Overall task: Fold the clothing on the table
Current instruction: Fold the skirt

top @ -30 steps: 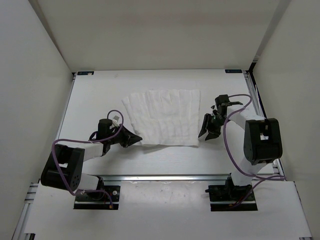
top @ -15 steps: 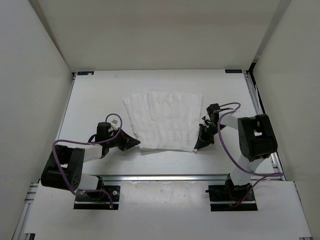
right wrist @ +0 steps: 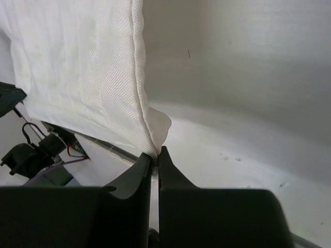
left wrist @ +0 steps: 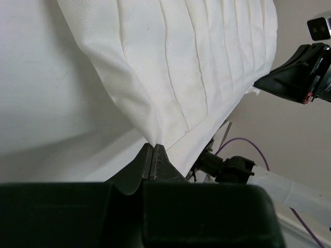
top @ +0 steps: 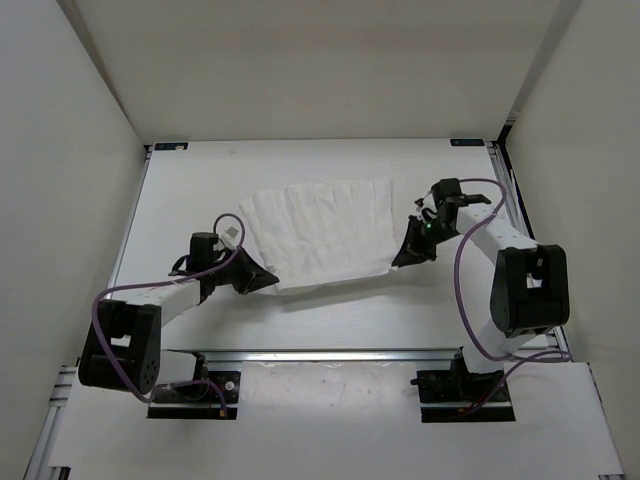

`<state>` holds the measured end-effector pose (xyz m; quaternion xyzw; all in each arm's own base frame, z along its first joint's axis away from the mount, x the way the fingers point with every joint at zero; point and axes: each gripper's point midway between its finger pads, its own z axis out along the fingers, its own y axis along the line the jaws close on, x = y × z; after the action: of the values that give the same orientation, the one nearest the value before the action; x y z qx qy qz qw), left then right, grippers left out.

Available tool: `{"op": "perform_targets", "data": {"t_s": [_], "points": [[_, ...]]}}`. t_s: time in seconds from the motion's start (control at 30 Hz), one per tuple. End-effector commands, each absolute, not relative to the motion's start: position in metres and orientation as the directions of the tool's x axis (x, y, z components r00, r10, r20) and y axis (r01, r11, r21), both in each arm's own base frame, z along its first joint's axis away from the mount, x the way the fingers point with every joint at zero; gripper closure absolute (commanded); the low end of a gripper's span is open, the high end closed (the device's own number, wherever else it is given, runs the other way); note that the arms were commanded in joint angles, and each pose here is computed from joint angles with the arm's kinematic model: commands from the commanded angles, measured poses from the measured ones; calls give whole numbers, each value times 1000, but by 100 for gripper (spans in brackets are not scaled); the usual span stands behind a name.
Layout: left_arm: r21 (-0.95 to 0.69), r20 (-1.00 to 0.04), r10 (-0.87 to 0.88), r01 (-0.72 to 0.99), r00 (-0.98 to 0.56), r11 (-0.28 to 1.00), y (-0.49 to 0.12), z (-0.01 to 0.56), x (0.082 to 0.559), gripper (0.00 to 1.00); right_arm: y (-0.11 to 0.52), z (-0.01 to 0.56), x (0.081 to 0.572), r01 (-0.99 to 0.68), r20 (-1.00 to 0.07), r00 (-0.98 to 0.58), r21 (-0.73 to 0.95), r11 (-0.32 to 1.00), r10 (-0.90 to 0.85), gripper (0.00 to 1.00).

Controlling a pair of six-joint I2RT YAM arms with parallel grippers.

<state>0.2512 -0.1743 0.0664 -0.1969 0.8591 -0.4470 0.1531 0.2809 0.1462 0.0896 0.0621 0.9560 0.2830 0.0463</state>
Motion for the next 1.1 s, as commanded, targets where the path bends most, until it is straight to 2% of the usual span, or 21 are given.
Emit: {"op": "perform_targets", "data": {"t_s": [0.0,0.07,0.1,0.2,0.23,0.27,0.33,0.37,0.43,0.57,0.67,0.73,0.83,0.9,0.93,0.97,1.03,1.07], "points": [[-748,-67,-467,-266,-882,608,-150,40,221,100,116,77,256,108,-47,-988,447,888,144,100],[-755,-64,-444,-247,-894,608,-151,41,205,100,119,67,223,126,23,-991,444,887,129,100],[-762,-42,-428,-249,-903,598,-155,43,197,100,124,70,215,94,10,-995,448,889,101,99],[-797,6,-395,-243,-919,553,-166,51,170,100,132,71,161,85,92,-995,455,886,48,100],[-802,4,-386,-234,-922,550,-165,55,164,100,138,79,151,56,81,-996,469,882,21,100],[-803,-25,-383,-209,-923,558,-164,62,165,100,135,78,134,85,137,-990,460,884,24,100],[-800,-43,-361,-184,-932,571,-162,69,160,100,141,96,113,54,127,-992,488,871,-10,100],[-808,-59,-354,-164,-933,566,-163,76,160,100,142,104,104,91,164,-986,496,863,10,100],[-823,-67,-329,-134,-942,551,-167,87,158,100,148,127,103,110,135,-990,552,826,42,100],[-866,-61,-331,-115,-942,487,-177,122,184,100,153,167,135,124,63,-992,635,763,109,100],[-879,-93,-386,-106,-918,464,-179,149,227,100,151,169,171,140,43,-988,645,751,147,100],[-883,-118,-422,-99,-899,458,-178,164,256,100,156,174,204,118,-12,-985,679,724,172,100],[-903,-41,-498,-181,-866,390,-176,162,301,100,159,174,249,154,-15,-970,739,656,245,100],[-927,-76,-538,-139,-840,348,-179,172,331,100,160,170,274,184,15,-962,775,604,274,100],[-928,-43,-568,-177,-822,328,-178,169,344,100,160,166,288,187,7,-957,778,599,290,100],[-937,-73,-573,-142,-817,321,-182,180,356,100,159,171,302,165,-32,-952,782,601,303,100],[-923,-61,-584,-177,-809,341,-186,164,377,100,160,160,321,188,-6,-952,780,597,306,100],[-924,-71,-581,-167,-811,345,-188,166,384,100,159,164,333,172,-34,-948,784,597,317,100]]}}
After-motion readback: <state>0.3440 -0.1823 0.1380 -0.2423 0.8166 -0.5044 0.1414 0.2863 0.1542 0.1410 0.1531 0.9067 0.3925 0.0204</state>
